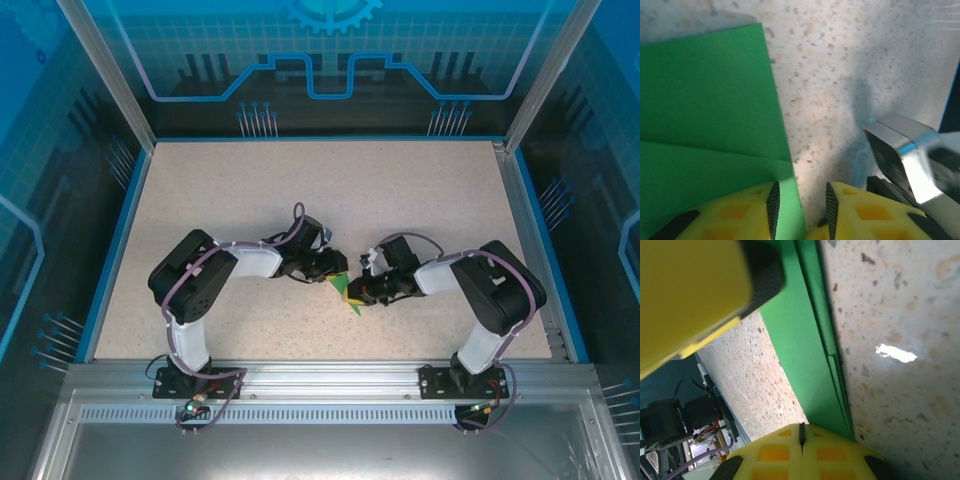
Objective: Fold a paper plane with a square sheet of paper (pick it up from the middle)
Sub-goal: Fold the wing for the fifth time at the center of the table.
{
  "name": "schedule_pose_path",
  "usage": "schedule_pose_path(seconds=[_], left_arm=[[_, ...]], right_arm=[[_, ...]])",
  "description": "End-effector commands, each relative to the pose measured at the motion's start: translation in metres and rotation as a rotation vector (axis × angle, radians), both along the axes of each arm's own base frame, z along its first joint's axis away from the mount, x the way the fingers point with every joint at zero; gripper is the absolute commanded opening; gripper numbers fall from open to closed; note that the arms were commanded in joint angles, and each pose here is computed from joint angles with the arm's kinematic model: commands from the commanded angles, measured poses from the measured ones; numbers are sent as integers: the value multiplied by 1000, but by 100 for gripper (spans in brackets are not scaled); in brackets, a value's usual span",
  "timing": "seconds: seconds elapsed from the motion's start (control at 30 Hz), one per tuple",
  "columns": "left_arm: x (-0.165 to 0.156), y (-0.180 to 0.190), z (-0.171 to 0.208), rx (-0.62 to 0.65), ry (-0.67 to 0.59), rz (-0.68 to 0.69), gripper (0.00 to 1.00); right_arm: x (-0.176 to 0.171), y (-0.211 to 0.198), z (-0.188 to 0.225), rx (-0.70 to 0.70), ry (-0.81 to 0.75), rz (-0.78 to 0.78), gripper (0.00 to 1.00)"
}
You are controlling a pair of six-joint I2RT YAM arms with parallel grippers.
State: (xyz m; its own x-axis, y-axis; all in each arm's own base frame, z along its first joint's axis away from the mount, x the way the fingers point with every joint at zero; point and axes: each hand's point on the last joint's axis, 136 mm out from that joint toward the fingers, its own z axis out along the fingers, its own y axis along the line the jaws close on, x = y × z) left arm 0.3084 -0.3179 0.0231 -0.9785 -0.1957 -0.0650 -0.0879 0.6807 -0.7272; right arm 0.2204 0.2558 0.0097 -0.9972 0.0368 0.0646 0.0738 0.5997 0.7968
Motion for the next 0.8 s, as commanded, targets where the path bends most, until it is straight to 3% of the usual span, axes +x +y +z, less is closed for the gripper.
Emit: schedule_pose_path(seconds=[0.0,0.1,0.33,0.57,0.77], left_arm=[[3,11,-25,83,28,30,33],[-4,20,-41,143,80,40,32],[-13,23,-53,130,119,62,31],[-13,24,-54,136,127,62,31],[-12,27,-53,142,128,80,31]], right_arm=[[-28,-29,-42,-186,130,-58,0],[-16,-22,-21,-150,67,-51,0],[4,-1,10,-114,-28,-19,0],[10,9,-1,-116,-12,-9,0],[-21,-16,-36,-188,96,11,0]])
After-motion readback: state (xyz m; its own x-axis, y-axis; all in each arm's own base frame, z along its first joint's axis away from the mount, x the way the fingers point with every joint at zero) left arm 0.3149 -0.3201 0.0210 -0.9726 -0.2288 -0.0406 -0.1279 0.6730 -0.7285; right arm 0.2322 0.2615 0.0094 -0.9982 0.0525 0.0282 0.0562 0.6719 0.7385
